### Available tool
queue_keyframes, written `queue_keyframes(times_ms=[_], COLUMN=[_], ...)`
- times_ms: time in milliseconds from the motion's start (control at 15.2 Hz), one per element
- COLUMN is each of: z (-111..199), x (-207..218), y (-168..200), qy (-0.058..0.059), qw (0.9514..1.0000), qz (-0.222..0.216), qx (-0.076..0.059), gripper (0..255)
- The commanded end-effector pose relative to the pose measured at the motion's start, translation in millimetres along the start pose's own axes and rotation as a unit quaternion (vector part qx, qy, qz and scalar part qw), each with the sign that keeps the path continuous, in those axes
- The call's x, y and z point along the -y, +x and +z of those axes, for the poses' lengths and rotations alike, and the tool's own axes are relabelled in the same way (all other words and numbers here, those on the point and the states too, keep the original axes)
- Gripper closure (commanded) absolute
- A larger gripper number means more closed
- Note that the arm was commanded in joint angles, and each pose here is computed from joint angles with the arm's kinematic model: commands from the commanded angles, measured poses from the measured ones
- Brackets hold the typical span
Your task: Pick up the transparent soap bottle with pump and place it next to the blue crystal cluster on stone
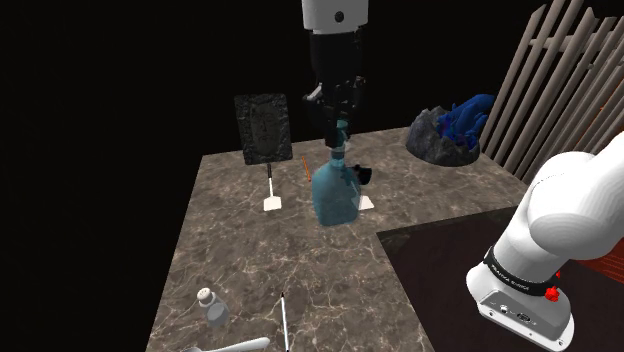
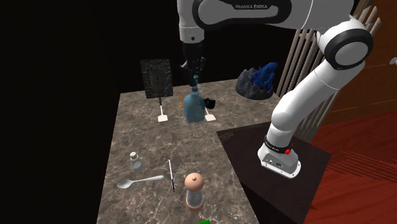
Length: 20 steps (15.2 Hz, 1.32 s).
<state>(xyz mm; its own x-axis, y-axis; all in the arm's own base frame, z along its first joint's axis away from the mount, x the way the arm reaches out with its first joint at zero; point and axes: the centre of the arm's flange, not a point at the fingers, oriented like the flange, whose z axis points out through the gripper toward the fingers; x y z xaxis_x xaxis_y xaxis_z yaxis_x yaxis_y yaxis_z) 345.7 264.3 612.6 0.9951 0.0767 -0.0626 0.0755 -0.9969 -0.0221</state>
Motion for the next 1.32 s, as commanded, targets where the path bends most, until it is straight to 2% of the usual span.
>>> queue_keyframes(times_ms=[0,1254], z=[-11.1,-111.2], x=[0.7,2.9], y=[-0.5,-6.8], qy=[0.0,0.0], qw=[1.0,1.0], qz=[0.0,0.0], qx=[0.0,0.0], gripper=[255,255])
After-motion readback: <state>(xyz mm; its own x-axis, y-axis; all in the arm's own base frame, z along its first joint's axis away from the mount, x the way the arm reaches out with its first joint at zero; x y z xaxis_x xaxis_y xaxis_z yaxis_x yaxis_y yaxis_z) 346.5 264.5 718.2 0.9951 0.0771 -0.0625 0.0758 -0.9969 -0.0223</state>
